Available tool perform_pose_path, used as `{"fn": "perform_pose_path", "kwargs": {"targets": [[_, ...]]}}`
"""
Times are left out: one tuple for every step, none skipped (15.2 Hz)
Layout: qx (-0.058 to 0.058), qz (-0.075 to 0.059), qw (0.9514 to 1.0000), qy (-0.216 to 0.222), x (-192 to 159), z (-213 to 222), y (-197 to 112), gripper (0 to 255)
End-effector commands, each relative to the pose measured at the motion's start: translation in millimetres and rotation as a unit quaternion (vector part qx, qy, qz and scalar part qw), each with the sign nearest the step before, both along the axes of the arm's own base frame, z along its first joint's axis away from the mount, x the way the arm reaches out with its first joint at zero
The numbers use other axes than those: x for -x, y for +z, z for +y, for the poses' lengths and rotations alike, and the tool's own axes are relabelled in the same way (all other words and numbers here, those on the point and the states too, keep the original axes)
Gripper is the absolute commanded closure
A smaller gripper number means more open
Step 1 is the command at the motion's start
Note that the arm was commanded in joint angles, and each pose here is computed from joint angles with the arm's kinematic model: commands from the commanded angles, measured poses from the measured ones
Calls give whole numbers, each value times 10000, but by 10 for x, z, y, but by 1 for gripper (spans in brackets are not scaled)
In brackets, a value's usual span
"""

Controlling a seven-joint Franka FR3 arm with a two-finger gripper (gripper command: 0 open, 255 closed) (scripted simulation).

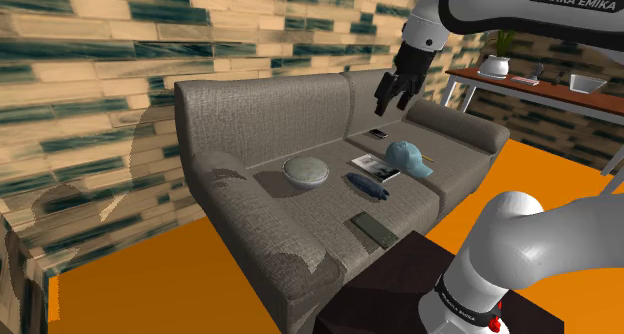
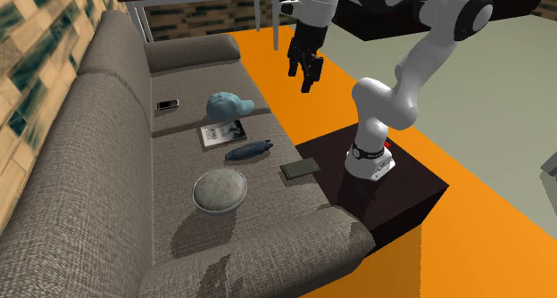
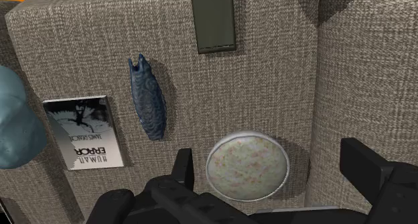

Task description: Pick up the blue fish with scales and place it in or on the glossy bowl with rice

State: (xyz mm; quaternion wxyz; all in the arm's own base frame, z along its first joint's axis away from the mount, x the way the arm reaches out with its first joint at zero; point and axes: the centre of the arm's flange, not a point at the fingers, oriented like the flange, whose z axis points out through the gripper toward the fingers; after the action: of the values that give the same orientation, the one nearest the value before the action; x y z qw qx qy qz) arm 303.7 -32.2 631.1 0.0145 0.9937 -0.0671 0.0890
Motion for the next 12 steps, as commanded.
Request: {"fn": "perform_pose_path", "kwargs": {"targets": [[0, 0, 10000, 0, 0, 0, 0, 0], [-23, 48, 10000, 12, -55, -81, -99, 0], [-45, 95, 9999, 25, -110, -161, -199, 0], [-68, 143, 9999, 37, -163, -240, -301, 0], [-91, 191, 9998, 50, -216, -319, -402, 0], [-113, 238, 9996, 62, -268, -397, -505, 0], [-136, 286, 9995, 75, -320, -475, -609, 0], [-159, 333, 9993, 87, -370, -552, -713, 0], [-181, 381, 9991, 100, -420, -629, -819, 0], [-204, 429, 9988, 112, -469, -705, -925, 0], [-227, 476, 9985, 125, -517, -780, -1032, 0], [-249, 524, 9982, 137, -564, -854, -1139, 0]]}}
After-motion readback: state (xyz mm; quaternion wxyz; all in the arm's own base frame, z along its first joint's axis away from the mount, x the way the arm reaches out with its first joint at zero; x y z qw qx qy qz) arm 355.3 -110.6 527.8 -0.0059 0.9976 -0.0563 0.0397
